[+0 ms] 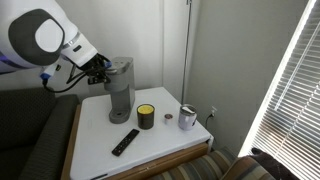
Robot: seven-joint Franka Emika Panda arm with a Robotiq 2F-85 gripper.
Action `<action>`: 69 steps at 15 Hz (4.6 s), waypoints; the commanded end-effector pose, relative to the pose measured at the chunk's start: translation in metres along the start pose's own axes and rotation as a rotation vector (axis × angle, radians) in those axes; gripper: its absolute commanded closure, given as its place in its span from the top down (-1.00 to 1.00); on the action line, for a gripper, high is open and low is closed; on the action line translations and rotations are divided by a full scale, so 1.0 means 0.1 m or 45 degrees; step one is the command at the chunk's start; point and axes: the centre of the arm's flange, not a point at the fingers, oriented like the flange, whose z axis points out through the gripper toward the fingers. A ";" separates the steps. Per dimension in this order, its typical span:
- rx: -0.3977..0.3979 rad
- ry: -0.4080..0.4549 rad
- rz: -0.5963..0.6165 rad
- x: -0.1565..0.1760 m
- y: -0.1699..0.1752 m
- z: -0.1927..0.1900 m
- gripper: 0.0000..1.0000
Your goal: Open the water reservoir lid on the Keurig machine
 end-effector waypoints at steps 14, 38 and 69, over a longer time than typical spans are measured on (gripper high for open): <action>0.167 0.002 0.079 0.01 -0.10 0.35 -1.00; 0.286 0.070 -0.018 0.12 -0.66 -0.32 -1.00; 0.385 0.144 -0.264 0.29 -1.54 -0.80 -1.00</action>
